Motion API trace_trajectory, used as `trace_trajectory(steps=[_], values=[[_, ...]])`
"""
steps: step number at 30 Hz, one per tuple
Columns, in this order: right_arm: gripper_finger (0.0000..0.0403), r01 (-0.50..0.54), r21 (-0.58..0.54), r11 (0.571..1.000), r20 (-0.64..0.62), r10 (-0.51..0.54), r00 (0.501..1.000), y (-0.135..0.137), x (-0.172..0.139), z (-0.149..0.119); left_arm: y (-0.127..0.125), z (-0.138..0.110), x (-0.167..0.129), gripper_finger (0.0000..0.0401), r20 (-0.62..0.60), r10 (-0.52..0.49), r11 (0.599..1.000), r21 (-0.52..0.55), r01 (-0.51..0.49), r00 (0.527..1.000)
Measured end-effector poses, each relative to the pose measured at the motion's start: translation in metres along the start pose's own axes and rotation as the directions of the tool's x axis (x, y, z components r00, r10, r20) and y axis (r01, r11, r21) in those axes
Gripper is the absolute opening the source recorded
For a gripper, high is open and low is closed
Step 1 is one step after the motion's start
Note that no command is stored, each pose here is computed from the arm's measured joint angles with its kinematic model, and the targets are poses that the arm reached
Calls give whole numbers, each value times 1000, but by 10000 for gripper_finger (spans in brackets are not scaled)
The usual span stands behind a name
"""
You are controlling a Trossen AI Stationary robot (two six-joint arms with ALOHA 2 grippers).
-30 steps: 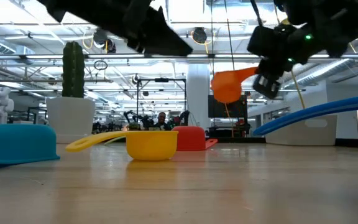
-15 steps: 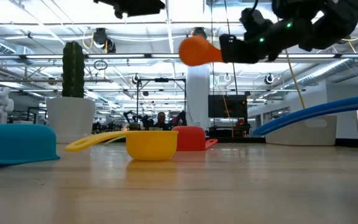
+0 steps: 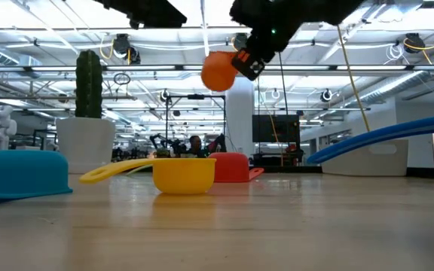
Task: Nest measuring cups in basket
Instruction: Put the orange measuring cup in the gray bin
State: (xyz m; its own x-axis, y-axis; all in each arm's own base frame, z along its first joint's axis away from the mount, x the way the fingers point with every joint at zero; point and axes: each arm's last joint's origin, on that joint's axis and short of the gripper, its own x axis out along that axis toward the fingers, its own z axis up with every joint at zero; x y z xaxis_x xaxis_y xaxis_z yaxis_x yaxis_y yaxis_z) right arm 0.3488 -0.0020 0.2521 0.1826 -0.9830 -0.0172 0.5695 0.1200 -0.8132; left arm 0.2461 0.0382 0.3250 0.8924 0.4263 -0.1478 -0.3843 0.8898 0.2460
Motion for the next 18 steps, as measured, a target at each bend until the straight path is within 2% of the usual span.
trace_trajectory(steps=[5,7,10,13,18], values=[[0,11,-151,988,-45,-18,999,-7,11,-4,8,4,-5,177,16,47,998,-40,-47,999],[0,27,-257,966,-92,-52,994,-10,19,-13,9,3,-8,177,-1,45,998,-37,-45,999],[0,48,-346,937,-155,-107,982,-22,34,-25,10,2,-10,177,-14,43,998,-47,-43,999],[0,64,-397,916,-223,-164,961,-39,52,-41,9,2,-10,177,-15,42,998,-47,-42,999],[0,110,-379,919,-295,-233,927,-56,65,-79,10,2,-10,177,-10,43,997,-56,-44,999]])
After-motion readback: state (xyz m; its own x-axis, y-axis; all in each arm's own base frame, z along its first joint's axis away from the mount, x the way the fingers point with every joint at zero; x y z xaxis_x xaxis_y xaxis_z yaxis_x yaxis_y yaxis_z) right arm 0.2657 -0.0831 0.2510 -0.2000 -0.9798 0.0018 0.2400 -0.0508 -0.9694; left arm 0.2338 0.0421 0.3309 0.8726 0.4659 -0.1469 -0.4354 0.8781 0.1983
